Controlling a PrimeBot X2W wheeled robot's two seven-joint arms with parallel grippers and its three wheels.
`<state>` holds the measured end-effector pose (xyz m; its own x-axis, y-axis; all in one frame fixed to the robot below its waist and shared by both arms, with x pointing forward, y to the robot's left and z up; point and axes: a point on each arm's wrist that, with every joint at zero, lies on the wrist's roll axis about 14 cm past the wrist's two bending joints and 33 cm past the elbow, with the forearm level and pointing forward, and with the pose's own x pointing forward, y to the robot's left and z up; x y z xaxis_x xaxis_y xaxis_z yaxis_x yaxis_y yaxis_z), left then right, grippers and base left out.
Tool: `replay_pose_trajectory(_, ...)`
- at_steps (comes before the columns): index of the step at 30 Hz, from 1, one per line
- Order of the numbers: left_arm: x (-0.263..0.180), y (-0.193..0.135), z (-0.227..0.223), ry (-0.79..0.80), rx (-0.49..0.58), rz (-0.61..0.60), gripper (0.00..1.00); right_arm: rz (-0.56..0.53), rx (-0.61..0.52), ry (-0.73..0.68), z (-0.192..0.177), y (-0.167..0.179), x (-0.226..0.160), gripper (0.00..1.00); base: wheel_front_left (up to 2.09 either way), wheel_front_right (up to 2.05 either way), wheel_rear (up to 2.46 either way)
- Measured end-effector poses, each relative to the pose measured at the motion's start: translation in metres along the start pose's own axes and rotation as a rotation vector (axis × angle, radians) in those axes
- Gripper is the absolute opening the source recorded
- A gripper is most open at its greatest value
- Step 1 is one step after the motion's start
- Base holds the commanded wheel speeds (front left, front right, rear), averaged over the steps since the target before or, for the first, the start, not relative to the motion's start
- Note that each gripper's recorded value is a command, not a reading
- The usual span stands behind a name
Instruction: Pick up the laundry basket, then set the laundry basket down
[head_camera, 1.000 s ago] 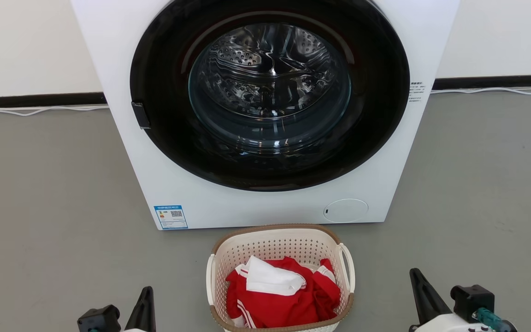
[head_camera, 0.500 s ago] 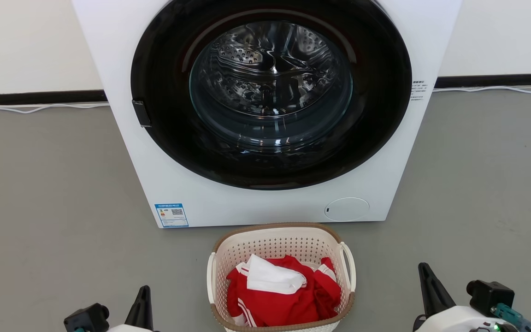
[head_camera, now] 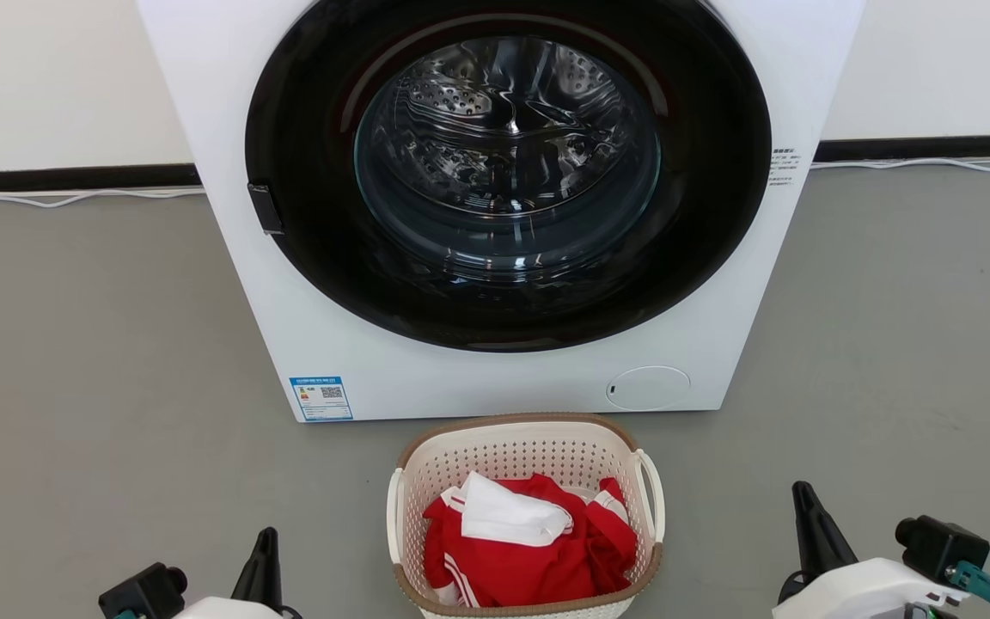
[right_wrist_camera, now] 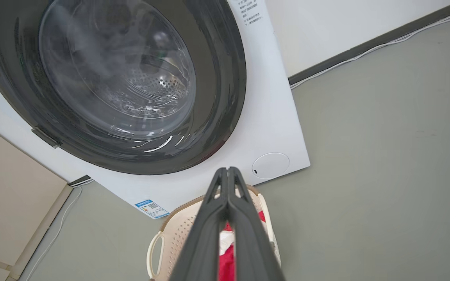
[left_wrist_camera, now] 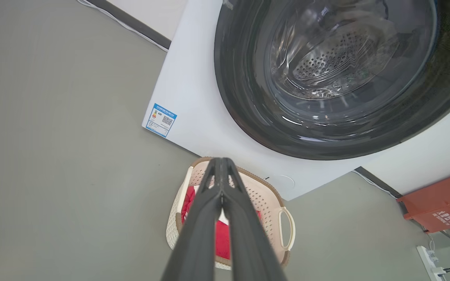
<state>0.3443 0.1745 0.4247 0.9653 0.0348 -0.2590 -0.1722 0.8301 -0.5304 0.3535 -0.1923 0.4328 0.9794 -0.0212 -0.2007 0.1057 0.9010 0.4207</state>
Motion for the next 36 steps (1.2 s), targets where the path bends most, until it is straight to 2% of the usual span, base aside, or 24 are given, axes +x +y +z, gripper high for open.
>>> replay_pose_trajectory(36,0.007,-0.001,0.013,0.013,-0.374,-0.007,0.0,-0.02,0.427,-0.022,0.016,-0.002,0.006,0.0,0.0,0.0,0.0)
